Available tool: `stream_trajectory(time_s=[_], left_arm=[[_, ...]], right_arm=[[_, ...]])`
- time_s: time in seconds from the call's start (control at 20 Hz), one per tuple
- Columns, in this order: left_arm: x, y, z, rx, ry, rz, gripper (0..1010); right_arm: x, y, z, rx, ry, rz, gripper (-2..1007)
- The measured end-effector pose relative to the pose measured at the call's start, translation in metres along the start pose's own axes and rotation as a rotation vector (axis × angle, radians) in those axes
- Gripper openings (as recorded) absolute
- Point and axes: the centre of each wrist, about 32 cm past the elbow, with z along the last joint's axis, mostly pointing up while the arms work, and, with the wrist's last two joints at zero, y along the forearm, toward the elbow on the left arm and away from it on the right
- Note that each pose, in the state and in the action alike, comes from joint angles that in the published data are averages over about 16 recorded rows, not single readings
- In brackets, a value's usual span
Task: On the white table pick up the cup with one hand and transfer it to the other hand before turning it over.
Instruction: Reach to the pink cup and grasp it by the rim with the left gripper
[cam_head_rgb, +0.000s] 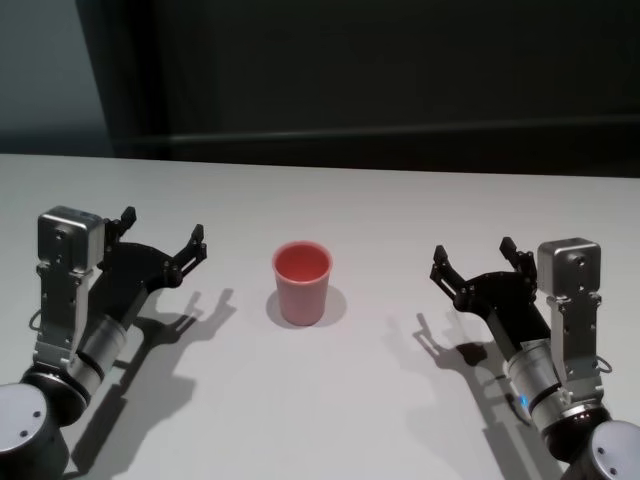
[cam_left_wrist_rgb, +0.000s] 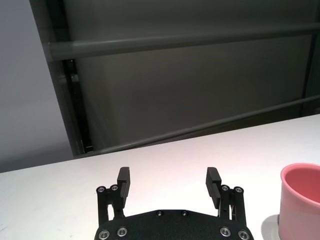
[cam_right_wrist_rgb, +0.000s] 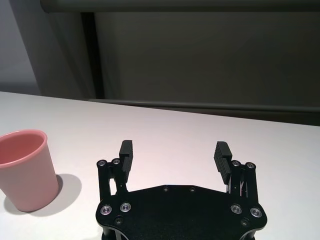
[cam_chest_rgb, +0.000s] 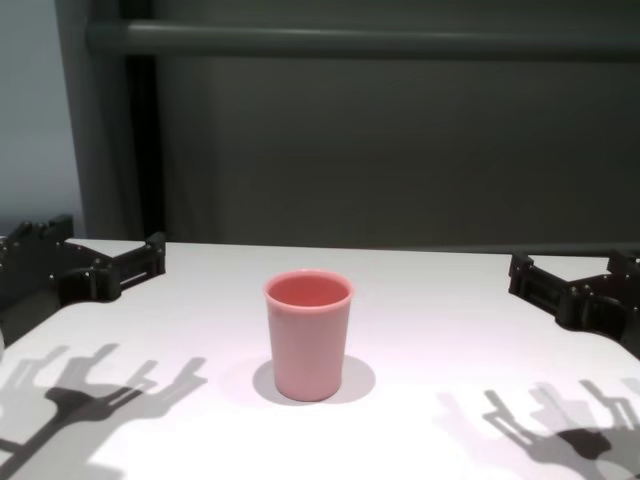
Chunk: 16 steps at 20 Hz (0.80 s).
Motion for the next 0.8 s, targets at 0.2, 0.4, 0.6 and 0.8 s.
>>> stream_trajectory(time_s=[0.2,0.4,0.6,0.8], left_arm=[[0.0108,-0.004,0.0098,0.016,-0.06,-0.071,1001],[0.0223,-0.009,0.0231,0.029,-0.146,-0.147,1001],[0.0332,-0.014,0.0397,0.034,-0.258,-0.228,1001],[0.0425,-0.019,0.0589,0.034,-0.387,-0.314,1001]], right_arm=[[0.0,0.0,0.0,0.0,0.0,0.0,1002],[0.0,0.0,0.0,0.0,0.0,0.0,1002],[0.0,0.0,0.0,0.0,0.0,0.0,1002],[0.0,0.0,0.0,0.0,0.0,0.0,1002]])
